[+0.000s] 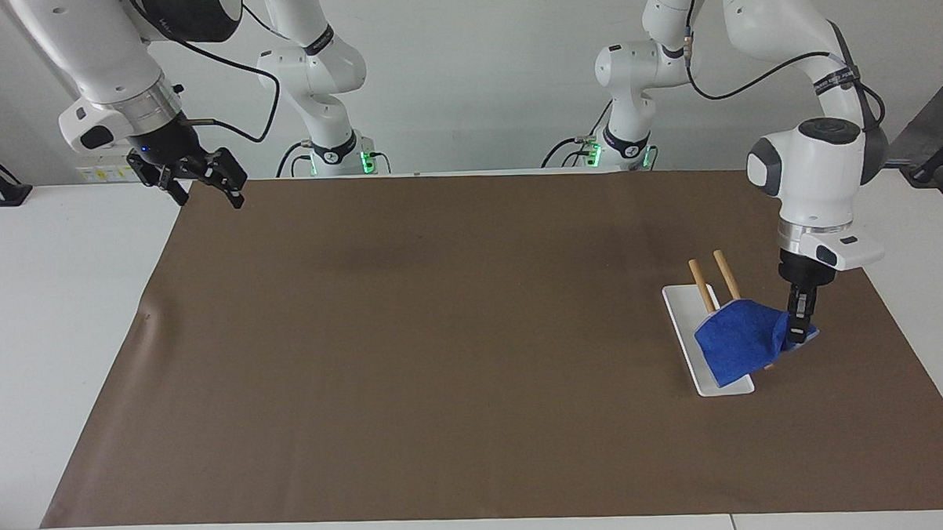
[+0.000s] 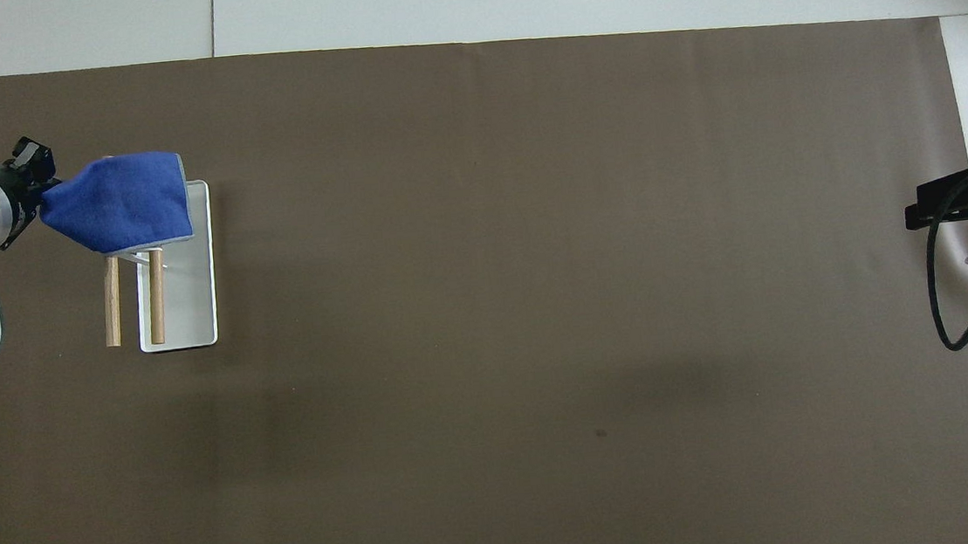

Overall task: Right arm passes towel to left arm to hang
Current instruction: 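Move the towel with the left gripper over the wooden sticks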

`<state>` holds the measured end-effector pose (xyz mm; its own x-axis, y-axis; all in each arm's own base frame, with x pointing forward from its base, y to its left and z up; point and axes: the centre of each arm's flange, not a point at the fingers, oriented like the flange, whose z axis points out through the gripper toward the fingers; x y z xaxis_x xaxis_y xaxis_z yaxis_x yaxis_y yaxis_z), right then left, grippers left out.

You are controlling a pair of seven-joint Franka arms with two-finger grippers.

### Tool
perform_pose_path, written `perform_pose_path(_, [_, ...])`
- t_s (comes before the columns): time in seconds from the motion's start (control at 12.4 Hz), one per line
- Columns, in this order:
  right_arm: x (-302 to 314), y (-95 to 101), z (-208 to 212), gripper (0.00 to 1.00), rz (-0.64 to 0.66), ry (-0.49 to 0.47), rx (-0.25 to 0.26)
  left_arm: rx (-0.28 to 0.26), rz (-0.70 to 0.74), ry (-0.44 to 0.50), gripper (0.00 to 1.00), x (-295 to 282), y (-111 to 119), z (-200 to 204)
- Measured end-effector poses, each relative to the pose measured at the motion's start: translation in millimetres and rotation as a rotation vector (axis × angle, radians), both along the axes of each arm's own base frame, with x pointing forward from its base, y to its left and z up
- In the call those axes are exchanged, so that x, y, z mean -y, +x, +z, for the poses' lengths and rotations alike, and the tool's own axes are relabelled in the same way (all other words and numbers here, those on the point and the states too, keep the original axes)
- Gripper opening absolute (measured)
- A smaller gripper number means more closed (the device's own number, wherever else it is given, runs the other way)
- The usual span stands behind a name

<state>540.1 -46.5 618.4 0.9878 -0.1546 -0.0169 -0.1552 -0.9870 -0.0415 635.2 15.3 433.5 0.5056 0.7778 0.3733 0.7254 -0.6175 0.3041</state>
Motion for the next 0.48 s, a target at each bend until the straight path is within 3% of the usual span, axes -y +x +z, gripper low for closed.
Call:
perform_pose_path(0.16, [-0.1,0.0,0.0,1.0,0.0,0.0,0.0,0.001,0.002,0.0,0.07,-1.6,0.0,0.0])
perform_pose_path(0.48, [-0.1,0.0,0.0,1.0,0.0,0.0,0.0,0.015,0.009,0.002,0.56,-5.8,2.7,6.4])
